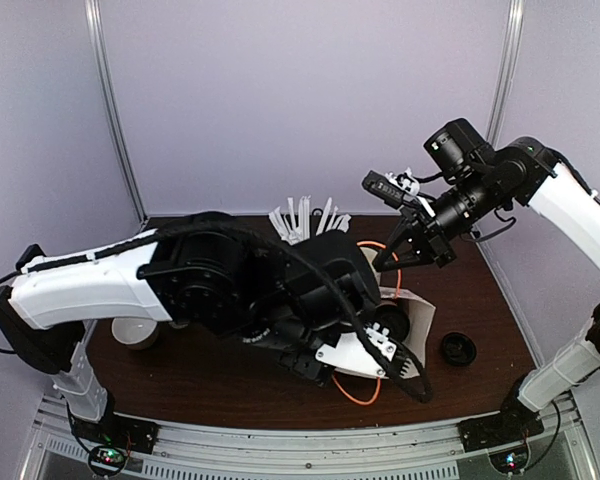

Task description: Pack the takeout coffee

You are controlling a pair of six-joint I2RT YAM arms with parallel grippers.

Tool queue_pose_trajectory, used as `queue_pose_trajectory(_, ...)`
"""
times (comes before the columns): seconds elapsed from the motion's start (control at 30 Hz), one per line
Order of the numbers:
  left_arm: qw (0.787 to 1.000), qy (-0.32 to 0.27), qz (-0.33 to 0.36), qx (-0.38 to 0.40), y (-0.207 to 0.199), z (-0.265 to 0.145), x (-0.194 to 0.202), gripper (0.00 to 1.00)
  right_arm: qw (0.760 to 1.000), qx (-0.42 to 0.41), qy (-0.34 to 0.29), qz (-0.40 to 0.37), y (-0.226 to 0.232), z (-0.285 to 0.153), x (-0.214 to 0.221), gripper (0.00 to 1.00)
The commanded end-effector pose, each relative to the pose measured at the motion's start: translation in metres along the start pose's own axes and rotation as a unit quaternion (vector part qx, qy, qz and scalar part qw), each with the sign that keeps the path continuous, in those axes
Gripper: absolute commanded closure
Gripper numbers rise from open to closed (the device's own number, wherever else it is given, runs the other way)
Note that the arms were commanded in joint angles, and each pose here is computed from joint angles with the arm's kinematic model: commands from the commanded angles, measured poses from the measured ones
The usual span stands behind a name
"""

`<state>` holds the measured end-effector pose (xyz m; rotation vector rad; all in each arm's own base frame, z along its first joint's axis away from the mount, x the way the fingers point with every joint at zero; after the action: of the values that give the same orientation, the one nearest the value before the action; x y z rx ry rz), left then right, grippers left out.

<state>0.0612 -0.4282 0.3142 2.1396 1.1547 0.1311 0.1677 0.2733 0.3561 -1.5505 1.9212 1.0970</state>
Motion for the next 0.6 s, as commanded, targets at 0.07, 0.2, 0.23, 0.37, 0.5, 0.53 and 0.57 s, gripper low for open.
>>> queue_pose_trajectory(0.07,0.998,0.042,0.036,-0.038,0.005,0.019,0.000,0.41,1.000,0.015,-0.021,-0.007,0.003,-0.009,-0.015,1.00)
queue_pose_trajectory(0.2,0.993,0.085,0.052,-0.069,0.008,0.043,0.002,0.41,1.000,0.006,-0.024,-0.006,0.005,-0.009,-0.015,1.00)
queue_pose_trajectory(0.23,0.991,0.094,0.054,-0.075,0.009,0.049,0.003,0.41,1.000,0.003,-0.024,-0.005,0.007,-0.008,-0.015,1.00)
queue_pose_trajectory(0.37,0.989,0.117,0.053,-0.074,0.007,0.068,0.006,0.42,1.000,-0.012,-0.023,-0.007,0.010,-0.006,-0.011,1.00)
queue_pose_trajectory(0.5,0.986,0.138,0.054,-0.071,0.005,0.082,0.012,0.42,0.999,-0.026,-0.019,-0.010,0.016,-0.005,-0.007,1.00)
queue_pose_trajectory(0.53,0.985,0.144,0.054,-0.072,0.005,0.085,0.014,0.42,0.999,-0.029,-0.020,-0.011,0.018,-0.005,-0.006,1.00)
queue_pose_trajectory(0.57,0.984,0.153,0.056,-0.074,0.005,0.088,0.017,0.42,0.999,-0.032,-0.020,-0.012,0.019,-0.005,-0.006,1.00)
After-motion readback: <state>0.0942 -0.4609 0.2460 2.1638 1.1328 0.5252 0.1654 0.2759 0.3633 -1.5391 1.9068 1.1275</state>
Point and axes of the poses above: each gripper's point midway between its finger pads, its own z axis out along the fingers, its own y axis along the line the jaws close on, x = y × z, the point moved 3 cm from there along -z, back along the fingers, and after that the axes turned 1 degree about z, right-handed, at the moved point
